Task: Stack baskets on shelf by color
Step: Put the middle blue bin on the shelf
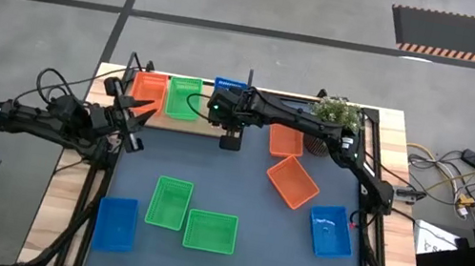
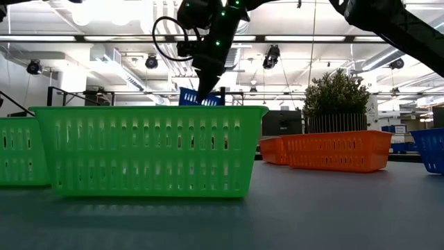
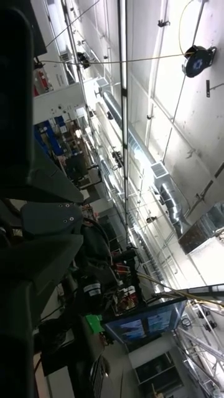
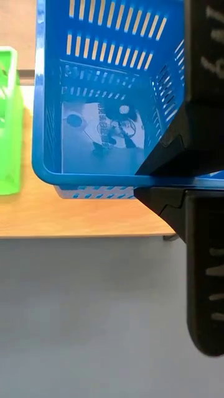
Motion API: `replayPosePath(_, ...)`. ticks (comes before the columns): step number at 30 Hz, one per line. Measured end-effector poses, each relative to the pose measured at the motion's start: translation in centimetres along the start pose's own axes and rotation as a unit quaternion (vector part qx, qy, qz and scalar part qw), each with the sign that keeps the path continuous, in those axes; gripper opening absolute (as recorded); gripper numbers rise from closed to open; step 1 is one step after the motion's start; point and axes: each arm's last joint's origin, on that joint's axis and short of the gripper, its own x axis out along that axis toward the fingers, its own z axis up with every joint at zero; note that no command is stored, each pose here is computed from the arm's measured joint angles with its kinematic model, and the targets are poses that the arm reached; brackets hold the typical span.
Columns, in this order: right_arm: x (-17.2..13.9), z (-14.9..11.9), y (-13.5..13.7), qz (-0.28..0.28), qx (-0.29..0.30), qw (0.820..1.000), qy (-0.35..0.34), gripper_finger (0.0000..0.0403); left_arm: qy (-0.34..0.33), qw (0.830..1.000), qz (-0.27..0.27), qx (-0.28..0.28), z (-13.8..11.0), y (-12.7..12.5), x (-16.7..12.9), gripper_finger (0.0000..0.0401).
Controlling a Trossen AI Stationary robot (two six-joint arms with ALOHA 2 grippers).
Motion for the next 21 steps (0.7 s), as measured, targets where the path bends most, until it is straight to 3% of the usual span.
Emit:
replayPosePath(9, 1.4, 0.5, -0.3, 0.004, -0.005, 0.999, -0.049, 0.0008, -0.001, 1.0, 0.001, -0.001, 0.0, 0.0, 0.0, 0.0077)
replayPosePath(21, 3.8, -0.6, -0.5, -0.001, -0.007, 0.999, -0.036, 0.0008, -0.004, 1.0, 0.003, -0.002, 0.1, 0.1, 0.0, 0.0077)
